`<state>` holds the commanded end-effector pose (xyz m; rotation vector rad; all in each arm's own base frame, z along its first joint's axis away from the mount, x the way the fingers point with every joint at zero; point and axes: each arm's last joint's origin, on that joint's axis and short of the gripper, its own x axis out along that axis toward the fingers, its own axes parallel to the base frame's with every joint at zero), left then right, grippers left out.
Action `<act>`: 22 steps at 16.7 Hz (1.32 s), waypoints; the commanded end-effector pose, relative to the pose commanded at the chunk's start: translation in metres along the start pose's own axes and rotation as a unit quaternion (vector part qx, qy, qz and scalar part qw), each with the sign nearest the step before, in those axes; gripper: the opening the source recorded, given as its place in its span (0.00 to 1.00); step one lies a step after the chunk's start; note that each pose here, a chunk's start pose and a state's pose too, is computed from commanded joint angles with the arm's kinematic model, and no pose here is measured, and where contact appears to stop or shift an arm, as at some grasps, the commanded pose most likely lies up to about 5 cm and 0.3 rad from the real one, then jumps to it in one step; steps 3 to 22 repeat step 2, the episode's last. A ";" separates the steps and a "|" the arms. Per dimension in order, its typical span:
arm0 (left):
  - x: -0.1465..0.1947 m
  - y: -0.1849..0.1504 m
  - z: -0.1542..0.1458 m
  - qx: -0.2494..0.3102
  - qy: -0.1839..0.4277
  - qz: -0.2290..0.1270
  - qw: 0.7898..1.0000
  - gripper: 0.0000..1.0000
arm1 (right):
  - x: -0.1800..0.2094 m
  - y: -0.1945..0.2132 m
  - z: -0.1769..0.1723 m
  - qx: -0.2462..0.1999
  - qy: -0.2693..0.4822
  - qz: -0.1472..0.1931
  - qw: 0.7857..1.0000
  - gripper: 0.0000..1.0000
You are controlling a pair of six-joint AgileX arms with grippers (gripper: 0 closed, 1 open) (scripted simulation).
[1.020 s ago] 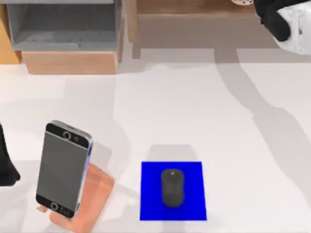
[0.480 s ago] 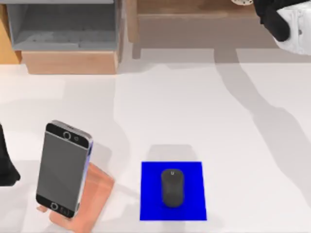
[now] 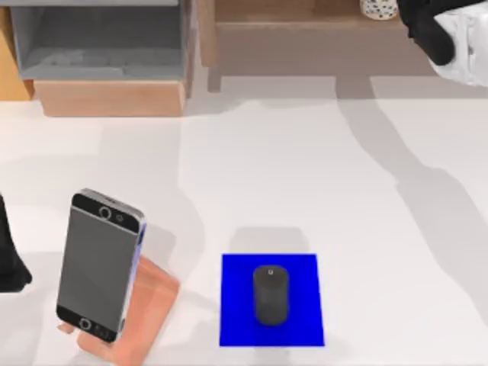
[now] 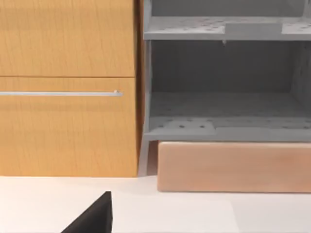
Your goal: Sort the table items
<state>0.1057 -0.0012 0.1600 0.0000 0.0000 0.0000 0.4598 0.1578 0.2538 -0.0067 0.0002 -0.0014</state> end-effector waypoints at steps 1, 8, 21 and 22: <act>0.000 0.000 0.000 0.000 0.000 0.000 1.000 1.00 | 0.000 0.000 0.000 0.000 0.000 0.000 1.000 1.00; 0.000 0.000 0.000 0.000 0.000 0.000 1.000 1.00 | 0.000 0.000 0.000 0.000 0.000 0.000 1.000 1.00; 0.000 0.000 0.000 0.000 0.000 0.000 1.000 1.00 | 0.000 0.000 0.000 0.000 0.000 0.000 1.000 1.00; 0.000 0.000 0.000 0.000 0.000 0.000 1.000 1.00 | 0.000 0.000 0.000 0.000 0.000 0.000 1.000 1.00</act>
